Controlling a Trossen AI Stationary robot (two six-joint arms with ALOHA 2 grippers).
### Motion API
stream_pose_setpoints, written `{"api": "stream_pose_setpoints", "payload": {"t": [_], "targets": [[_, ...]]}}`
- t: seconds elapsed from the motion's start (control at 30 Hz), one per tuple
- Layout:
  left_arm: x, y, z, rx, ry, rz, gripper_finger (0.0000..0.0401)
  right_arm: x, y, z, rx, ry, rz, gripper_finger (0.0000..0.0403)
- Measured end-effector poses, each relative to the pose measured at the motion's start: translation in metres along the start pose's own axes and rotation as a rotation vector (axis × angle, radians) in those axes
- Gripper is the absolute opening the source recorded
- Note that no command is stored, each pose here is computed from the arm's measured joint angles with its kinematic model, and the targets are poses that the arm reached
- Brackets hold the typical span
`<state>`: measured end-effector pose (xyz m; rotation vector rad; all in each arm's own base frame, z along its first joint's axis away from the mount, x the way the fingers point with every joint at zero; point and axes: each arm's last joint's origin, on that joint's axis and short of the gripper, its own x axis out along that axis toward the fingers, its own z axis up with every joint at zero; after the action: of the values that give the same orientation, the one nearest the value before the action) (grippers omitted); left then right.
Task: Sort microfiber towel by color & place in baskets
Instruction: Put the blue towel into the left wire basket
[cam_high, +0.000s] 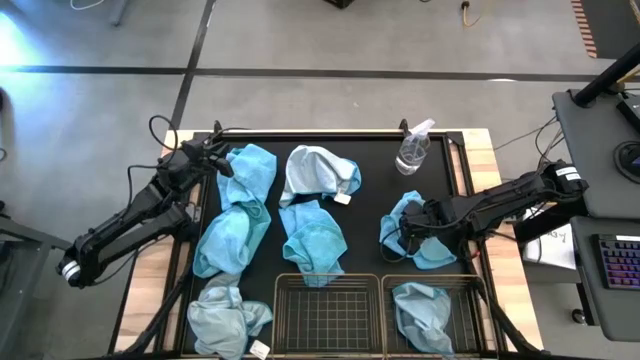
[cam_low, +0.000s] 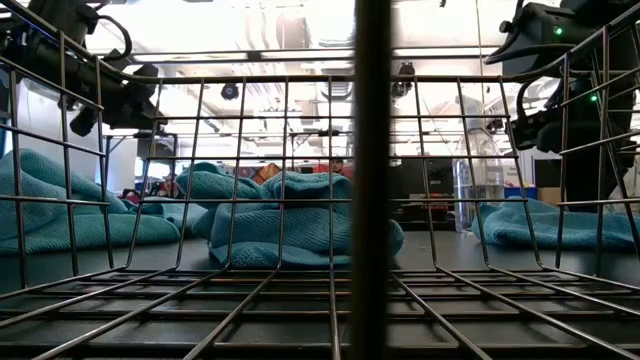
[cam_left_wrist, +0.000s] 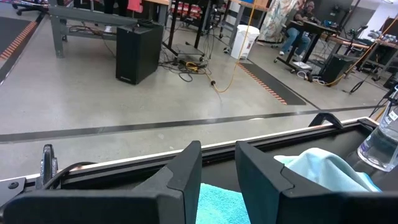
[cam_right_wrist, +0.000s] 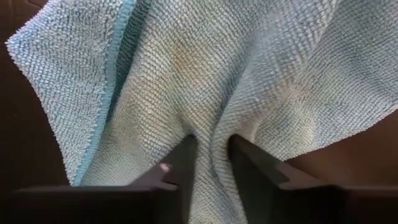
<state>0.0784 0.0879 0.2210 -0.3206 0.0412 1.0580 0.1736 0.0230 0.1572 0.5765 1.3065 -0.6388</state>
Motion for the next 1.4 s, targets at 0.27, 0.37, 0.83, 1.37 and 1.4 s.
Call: {"api": "stream_pose_setpoints", "payload": {"t": [0.27,0.37,0.83,1.37,1.4], "targets": [[0.000,0.000,0.000,0.000,0.000,0.000,0.0084,0.000,0.000,0.000,0.014,0.000,0.001,0.0012],[0.000,0.000,0.000,0.000,0.000,0.000,0.0084,-0.002,0.001,0.001,0.015,0.001,0.001,0.0009],[0.000,0.000,-0.001,0.002,0.009,0.003,0.0084,-0.084,0.043,0.046,-0.103,-0.262,0.217,0.0009],[0.001,0.002,-0.007,0.010,0.037,0.011,0.0084,-0.191,0.085,0.071,-0.259,-0.683,0.634,0.0009],[0.001,0.002,-0.007,0.010,0.038,0.012,0.0084,-0.192,0.088,0.069,-0.269,-0.688,0.666,0.0009]]}}
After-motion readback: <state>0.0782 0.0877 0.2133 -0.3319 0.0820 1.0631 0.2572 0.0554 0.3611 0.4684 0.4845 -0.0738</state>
